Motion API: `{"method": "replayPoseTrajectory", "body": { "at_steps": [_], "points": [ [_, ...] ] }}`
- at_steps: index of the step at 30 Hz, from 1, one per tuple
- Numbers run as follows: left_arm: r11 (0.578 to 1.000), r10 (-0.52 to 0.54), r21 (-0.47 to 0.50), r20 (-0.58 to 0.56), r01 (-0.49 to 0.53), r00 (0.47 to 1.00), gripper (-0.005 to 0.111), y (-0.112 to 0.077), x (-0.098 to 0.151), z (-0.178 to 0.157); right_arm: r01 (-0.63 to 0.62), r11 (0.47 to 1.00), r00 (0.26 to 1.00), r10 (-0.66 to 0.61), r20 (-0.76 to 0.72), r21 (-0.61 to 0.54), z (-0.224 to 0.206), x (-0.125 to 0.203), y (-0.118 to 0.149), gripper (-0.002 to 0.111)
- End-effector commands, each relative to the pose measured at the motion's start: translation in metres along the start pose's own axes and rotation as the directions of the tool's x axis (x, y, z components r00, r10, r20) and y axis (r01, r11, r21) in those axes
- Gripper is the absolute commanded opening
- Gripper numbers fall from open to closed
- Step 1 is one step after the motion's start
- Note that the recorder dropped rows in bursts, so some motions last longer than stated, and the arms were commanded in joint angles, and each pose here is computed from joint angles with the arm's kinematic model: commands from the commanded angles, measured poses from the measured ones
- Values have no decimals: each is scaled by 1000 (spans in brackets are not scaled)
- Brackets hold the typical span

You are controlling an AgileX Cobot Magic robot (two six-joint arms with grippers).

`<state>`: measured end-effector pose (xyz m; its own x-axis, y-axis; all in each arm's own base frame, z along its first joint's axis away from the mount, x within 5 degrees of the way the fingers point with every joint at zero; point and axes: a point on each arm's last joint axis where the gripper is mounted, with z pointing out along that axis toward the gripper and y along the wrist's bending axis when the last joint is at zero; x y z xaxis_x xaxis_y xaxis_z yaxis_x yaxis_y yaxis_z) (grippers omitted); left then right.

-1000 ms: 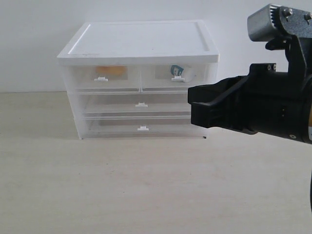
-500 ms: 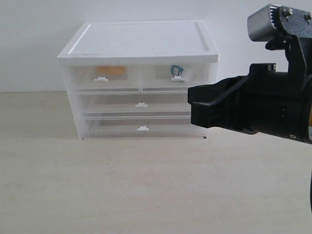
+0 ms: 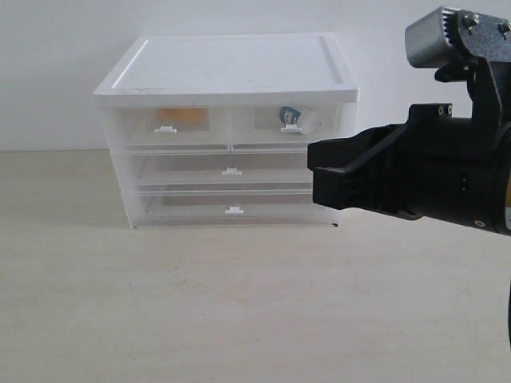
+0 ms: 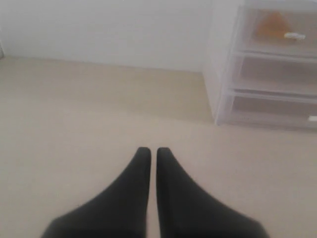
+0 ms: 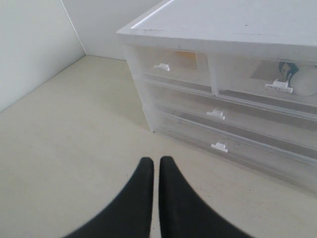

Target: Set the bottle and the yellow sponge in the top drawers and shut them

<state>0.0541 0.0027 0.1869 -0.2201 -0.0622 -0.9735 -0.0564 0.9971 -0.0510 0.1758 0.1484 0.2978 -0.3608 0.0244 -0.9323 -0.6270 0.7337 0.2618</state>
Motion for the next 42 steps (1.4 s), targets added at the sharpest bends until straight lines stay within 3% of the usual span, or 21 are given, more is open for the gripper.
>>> {"method": "replayPoseTrajectory", "body": {
  "at_steps": [1, 5, 37, 42],
  "points": [
    [1000, -25, -15, -6, 25, 1000, 4, 1, 2, 0, 16, 1000, 1000, -16, 5, 1, -2, 0, -1, 0],
    [996, -87, -15, -7, 86, 996, 4, 1, 3, 0, 16, 1000, 1000, -16, 5, 1, -2, 0, -1, 0],
    [996, -84, -14, -3, 84, 996, 4, 1, 2, 0, 16, 1000, 1000, -16, -1, 10, -2, 1, -2, 0],
    [996, -84, -14, -3, 84, 996, 4, 1, 2, 0, 72, 997, 997, -71, -9, 22, -2, 2, -3, 0]
  ]
}}
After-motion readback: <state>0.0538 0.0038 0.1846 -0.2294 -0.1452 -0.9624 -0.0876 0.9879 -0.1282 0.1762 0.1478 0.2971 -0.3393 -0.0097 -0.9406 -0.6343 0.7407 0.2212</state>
